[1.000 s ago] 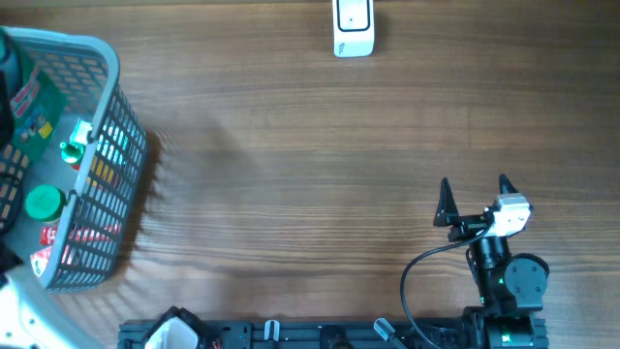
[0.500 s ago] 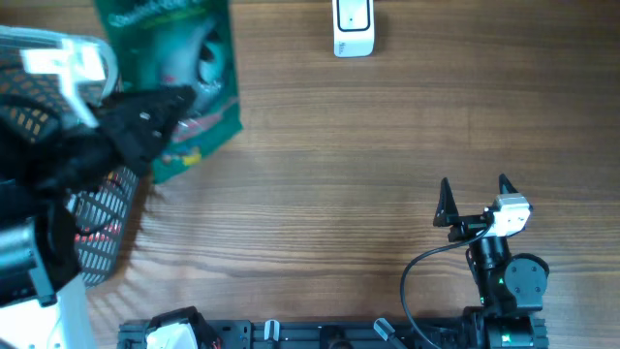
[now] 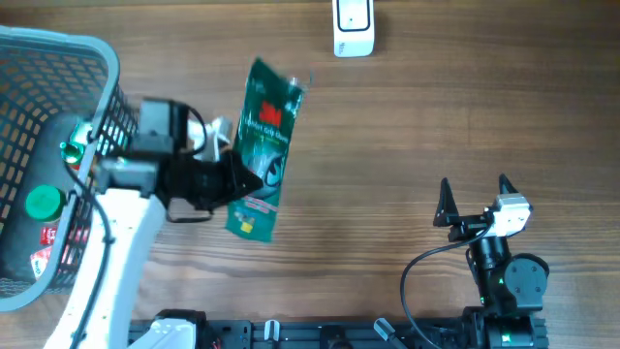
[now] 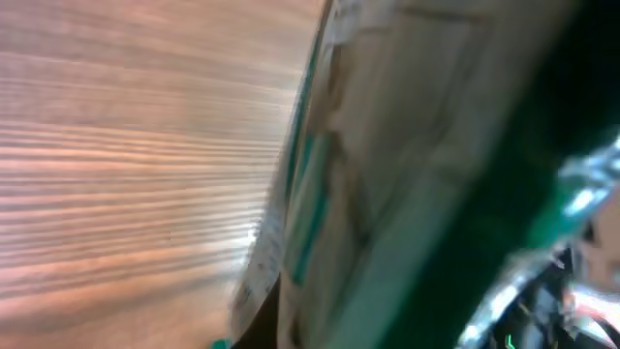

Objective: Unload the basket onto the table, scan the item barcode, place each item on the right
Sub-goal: 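Lift the 3M glove pack out and drop it on the table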

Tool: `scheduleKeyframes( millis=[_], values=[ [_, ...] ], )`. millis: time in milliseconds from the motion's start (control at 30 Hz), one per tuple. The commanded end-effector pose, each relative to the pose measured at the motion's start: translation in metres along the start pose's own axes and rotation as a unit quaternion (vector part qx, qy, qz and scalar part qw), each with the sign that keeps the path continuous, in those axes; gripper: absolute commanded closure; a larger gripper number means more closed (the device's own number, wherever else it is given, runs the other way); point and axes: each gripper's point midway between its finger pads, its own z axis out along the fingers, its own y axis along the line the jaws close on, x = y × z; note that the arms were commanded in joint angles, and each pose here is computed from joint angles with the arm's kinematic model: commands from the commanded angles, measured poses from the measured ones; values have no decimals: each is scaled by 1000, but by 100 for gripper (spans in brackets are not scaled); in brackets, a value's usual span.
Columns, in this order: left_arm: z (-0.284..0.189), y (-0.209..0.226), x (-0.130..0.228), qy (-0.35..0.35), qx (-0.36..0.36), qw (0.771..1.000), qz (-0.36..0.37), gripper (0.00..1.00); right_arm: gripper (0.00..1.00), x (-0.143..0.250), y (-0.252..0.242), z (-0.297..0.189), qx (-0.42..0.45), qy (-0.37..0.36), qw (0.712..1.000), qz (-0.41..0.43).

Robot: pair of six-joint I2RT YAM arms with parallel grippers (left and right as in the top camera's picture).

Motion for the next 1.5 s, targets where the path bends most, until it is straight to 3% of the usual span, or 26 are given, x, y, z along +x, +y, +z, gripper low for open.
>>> scheduleKeyframes(
  millis=[0,100,200,300,400,467,500,533,700,933,1033,1200,1333,1467],
  values=[
    [51,48,19,14,-12,985,-173,96,0,-1,0,0,-2,-2,1000,-7],
    [73,62,17,-8,-2,985,-171,96,0,-1,0,0,-2,-2,1000,-6],
    [79,73,10,-42,-47,987,-147,95,0,-1,0,0,-2,-2,1000,-6],
    [83,79,8,-65,-91,987,-117,87,0,-1,0,0,-2,-2,1000,-6],
    [92,72,19,-58,-110,989,-81,73,0,-1,0,0,-2,-2,1000,-6],
    [96,68,23,-60,-124,989,-55,55,0,-1,0,0,-2,-2,1000,-6],
    [98,64,24,-61,-123,990,-45,37,0,-1,0,0,-2,-2,1000,-6],
    [101,59,24,-62,-117,991,-34,0,0,-1,0,0,-2,-2,1000,-6],
    [95,41,20,-63,-111,992,9,0,0,-1,0,0,-2,-2,1000,-6],
    [45,-24,-8,-87,-92,985,117,0,0,-1,0,0,-2,-2,1000,-6],
    [21,-48,-23,-119,-86,981,129,0,0,-1,0,0,-2,-2,1000,-6],
    [-24,-72,-40,-172,-106,966,162,0,0,-1,0,0,-2,-2,1000,-6],
    [-79,-86,-59,-266,-137,940,165,0,0,-1,0,0,-2,-2,1000,-6],
    [-116,-104,-53,-310,-119,919,212,0,0,-1,0,0,-2,-2,1000,-6]
  ],
)
